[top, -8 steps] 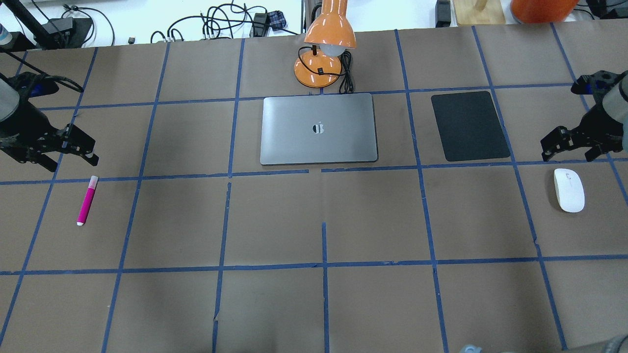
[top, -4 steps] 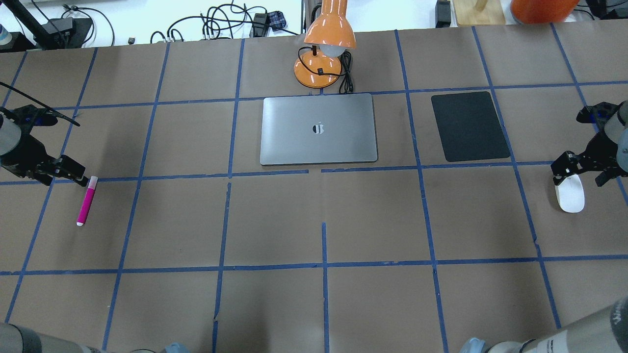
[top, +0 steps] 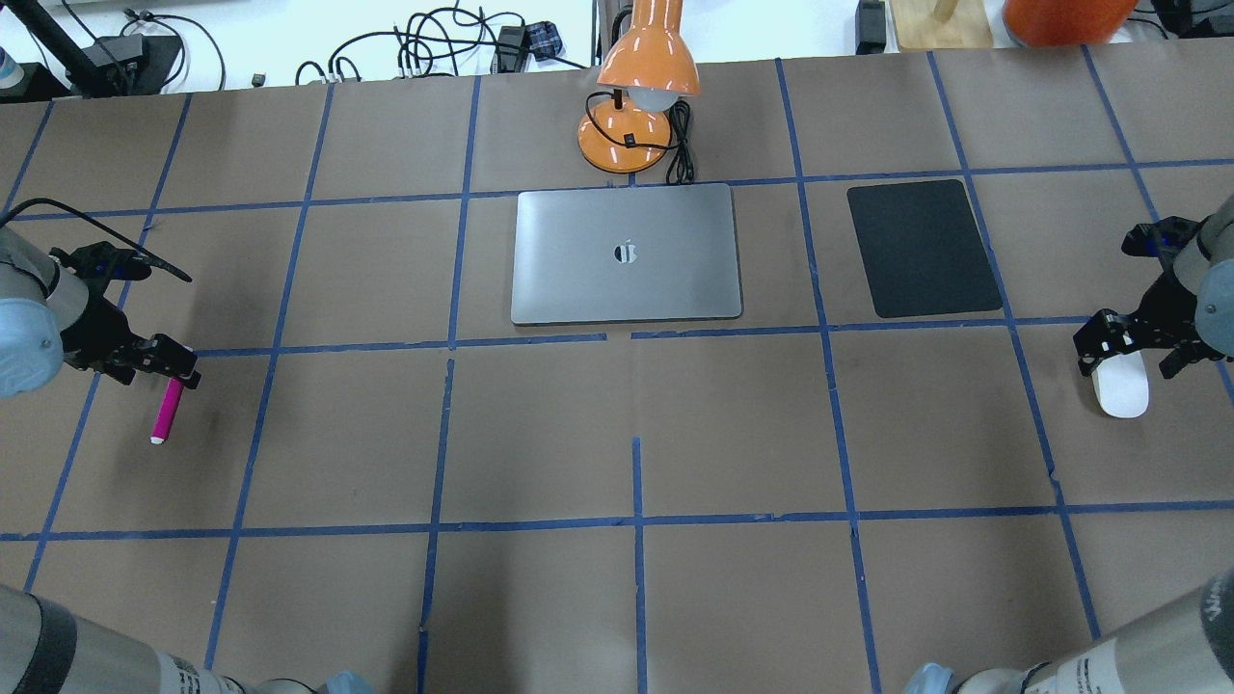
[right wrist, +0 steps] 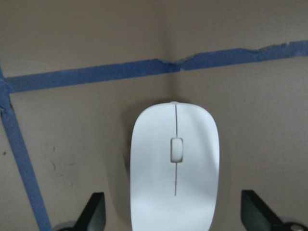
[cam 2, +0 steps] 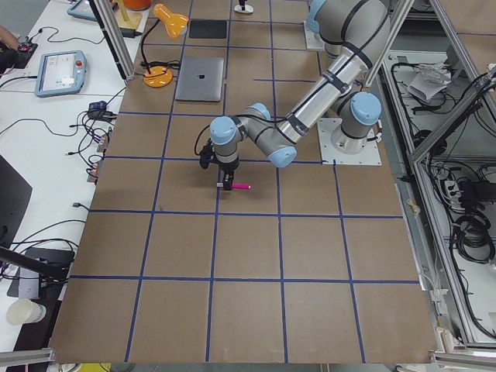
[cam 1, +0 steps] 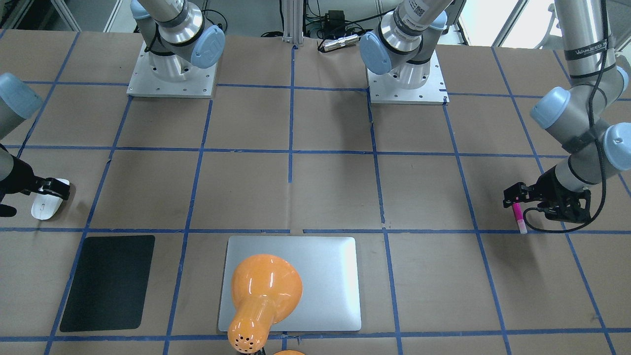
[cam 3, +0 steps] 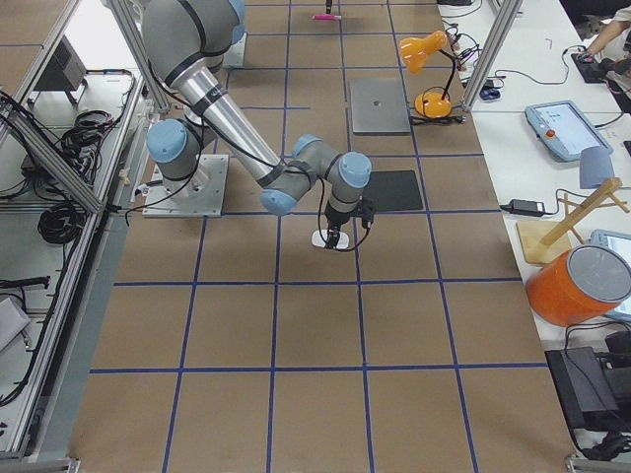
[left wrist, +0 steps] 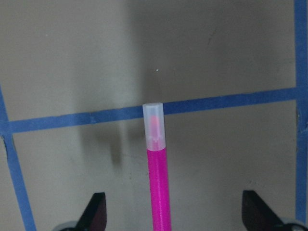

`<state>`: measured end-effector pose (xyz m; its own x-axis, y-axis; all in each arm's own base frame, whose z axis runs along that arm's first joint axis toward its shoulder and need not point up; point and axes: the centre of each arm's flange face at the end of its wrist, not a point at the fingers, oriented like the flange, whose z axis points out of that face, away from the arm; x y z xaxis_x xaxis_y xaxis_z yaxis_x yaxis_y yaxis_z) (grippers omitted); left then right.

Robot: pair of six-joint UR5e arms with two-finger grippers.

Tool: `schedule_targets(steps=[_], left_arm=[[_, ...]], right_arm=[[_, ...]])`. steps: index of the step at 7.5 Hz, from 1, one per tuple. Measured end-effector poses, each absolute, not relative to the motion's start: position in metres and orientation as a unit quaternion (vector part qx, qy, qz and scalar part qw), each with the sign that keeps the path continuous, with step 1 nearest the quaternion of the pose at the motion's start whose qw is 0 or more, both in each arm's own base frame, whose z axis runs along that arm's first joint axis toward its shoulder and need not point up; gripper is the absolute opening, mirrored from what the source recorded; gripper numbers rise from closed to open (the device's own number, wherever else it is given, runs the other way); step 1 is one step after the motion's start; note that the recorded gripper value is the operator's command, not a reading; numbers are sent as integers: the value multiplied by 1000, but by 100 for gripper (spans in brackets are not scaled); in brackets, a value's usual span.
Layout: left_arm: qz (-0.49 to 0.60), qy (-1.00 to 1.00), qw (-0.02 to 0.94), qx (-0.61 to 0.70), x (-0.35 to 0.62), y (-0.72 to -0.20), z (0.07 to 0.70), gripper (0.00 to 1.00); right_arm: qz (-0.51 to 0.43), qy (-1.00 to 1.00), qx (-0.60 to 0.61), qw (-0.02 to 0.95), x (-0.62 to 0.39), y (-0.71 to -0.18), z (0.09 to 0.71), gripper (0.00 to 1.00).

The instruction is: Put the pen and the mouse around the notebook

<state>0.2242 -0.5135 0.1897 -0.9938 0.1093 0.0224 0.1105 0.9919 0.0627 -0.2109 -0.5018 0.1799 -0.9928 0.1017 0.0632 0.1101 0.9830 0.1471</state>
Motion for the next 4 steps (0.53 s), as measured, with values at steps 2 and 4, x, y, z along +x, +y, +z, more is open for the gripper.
schedule_targets(steps=[2,4], left_arm=[[-33,-998,9,-57,227,-516,175,83],[-41,-998,6,-57,228,-515,169,59]], right_arm=[[-71,-996,-50,30,-214,-505,169,94],[-69,-996,-48,30,-215,-507,169,78]])
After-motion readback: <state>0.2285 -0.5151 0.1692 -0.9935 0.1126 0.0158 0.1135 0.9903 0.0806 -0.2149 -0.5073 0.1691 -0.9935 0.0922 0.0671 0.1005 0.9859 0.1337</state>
